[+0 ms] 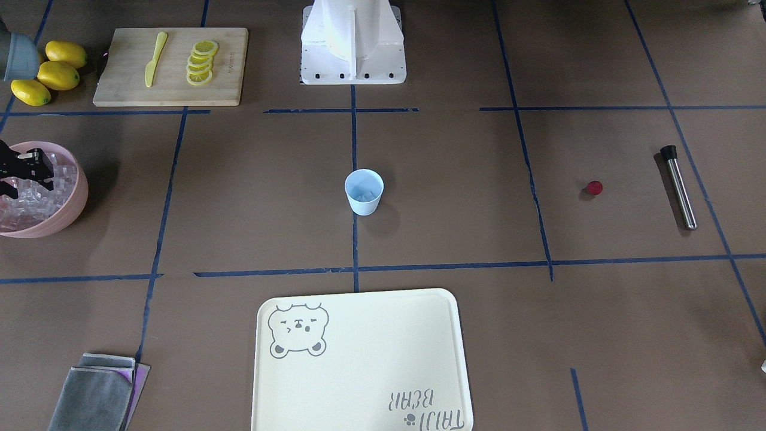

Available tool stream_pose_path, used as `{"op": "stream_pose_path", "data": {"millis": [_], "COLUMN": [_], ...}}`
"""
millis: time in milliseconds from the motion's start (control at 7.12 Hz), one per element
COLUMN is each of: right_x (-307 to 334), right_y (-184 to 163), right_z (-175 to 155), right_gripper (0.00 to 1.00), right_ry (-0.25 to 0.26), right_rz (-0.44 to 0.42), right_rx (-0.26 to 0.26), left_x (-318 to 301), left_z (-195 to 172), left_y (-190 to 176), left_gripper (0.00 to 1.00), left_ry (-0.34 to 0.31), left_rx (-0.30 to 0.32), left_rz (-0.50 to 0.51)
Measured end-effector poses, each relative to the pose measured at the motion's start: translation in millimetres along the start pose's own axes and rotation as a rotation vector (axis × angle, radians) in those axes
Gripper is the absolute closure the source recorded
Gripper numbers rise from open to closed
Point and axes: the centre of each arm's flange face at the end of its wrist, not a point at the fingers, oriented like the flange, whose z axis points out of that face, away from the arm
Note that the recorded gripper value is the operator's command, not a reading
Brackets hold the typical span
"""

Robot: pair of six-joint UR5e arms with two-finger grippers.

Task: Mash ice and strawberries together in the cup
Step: 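Lower the right gripper into the bowl and grasp a third ice cube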

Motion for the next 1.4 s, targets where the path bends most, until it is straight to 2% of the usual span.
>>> {"op": "stream_pose_path", "data": {"millis": [842, 982, 1123, 1263, 1404], "right_x": [-0.3, 0.3, 1.1, 1.9, 1.8], "right_y": [-6.3, -5.9, -5.2, -4.7, -4.7], "right_z": [-1.7, -1.4, -0.9, -1.6, -3.7], "right_gripper": [0.35, 0.52, 0.82, 0.98, 1.00], "right_ry": [0.008, 0.009, 0.010, 0.009, 0.005], "right_rz": [0.003, 0.005, 0.007, 0.008, 0.007], "right_rx": [0.008, 0.007, 0.005, 0.005, 0.008], "left_x": [0.6, 0.7, 0.7, 0.6, 0.5], "left_z": [-0.4, -0.3, -0.1, -0.2, -0.3], "left_y": [-0.6, -0.7, -0.7, -0.7, -0.7], "left_gripper": [0.00, 0.00, 0.00, 0.00, 0.00], "left_ry": [0.001, 0.002, 0.002, 0.001, 0.001], "left_rx": [0.000, 0.000, 0.000, 0.000, 0.000], "left_rz": [0.000, 0.000, 0.000, 0.000, 0.000]}}
